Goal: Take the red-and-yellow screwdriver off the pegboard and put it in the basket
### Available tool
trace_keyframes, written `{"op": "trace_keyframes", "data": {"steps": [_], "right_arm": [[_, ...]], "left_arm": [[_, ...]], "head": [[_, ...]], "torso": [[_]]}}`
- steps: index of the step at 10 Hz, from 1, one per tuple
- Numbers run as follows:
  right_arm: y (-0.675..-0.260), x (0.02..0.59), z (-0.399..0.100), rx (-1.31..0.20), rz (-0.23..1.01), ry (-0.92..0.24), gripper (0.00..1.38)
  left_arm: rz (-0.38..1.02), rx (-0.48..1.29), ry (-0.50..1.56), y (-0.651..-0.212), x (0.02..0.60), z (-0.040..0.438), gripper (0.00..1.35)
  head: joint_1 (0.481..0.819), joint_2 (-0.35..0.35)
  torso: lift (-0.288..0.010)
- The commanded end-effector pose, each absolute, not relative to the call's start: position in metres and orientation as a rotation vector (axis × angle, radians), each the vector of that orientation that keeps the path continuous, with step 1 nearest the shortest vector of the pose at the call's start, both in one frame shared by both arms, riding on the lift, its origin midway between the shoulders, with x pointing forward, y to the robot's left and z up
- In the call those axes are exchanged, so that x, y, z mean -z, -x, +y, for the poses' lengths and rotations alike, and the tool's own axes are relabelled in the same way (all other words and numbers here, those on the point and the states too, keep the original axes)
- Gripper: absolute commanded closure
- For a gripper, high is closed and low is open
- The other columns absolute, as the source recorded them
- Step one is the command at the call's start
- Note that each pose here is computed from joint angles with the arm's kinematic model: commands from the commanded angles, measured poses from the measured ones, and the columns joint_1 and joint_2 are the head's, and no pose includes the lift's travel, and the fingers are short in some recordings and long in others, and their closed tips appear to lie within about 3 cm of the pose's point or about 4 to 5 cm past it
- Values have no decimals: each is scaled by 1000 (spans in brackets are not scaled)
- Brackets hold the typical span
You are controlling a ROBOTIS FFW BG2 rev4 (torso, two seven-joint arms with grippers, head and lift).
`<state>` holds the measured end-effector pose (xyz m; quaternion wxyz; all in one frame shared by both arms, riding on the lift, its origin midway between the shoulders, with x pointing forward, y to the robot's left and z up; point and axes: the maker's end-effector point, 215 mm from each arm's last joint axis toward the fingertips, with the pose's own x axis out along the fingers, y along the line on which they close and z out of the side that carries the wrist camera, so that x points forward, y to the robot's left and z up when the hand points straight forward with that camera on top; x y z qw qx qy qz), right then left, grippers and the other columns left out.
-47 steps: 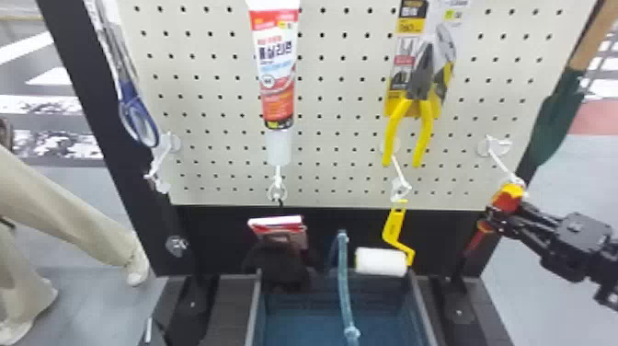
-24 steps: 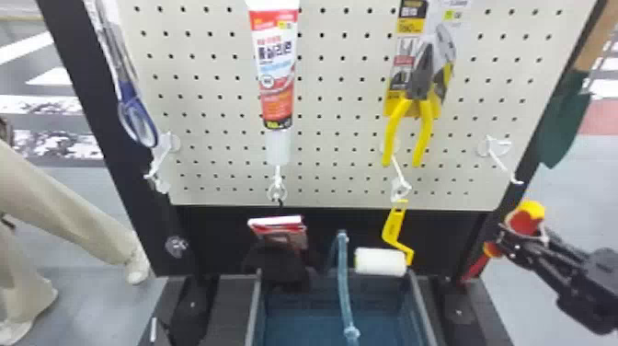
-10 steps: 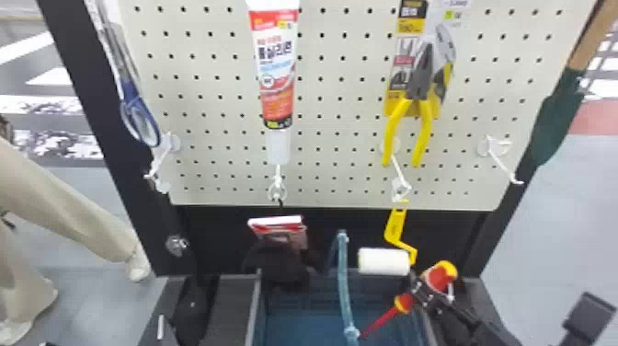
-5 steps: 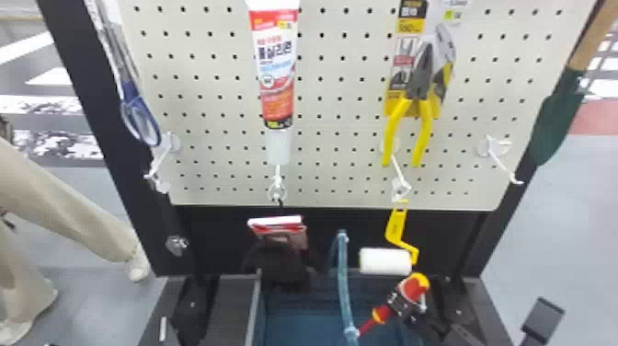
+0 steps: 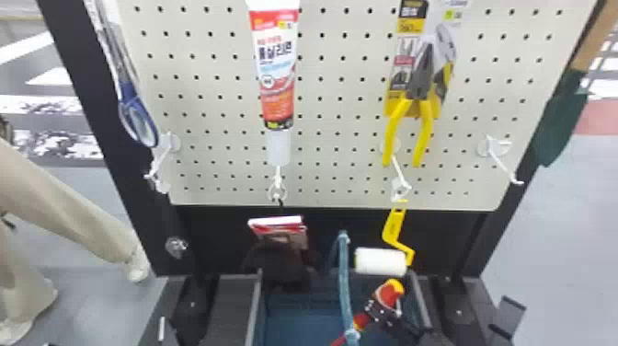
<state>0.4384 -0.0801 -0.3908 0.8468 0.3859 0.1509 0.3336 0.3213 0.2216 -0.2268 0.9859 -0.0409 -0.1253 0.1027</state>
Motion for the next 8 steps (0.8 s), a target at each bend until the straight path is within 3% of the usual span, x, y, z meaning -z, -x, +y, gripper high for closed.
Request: {"op": "trace_keyframes", "data": {"steps": [1,2,3,5,6,8], "right_arm": [[-437,398,-75,-715,341,-819,1274],[-436,403,-74,-715,352,-824,1273],[-435,405,-74,-713,355,-825,1138],[-438,401,-76,-722,337,-809,167],[-440,397,-77,-724,321,-795,51],[-443,390,-78,-742,305,-775,219]], "left_arm": [[-252,-205,83,-321,227,222,117],[-252,-205,82,-322,228,221,117],[-255,-205,83,-321,227,221,117],[-256,-205,84,-321,227,221,116],[-258,-205,84,-321,226,222,116],[-257,-203,85,-322,227,221,114]], "head": [[549,0],[549,0],[549,0],[549,0],[549,0],[549,0]], "torso": [[-100],[-100],[-100],[-100],[-100],[-100]]}}
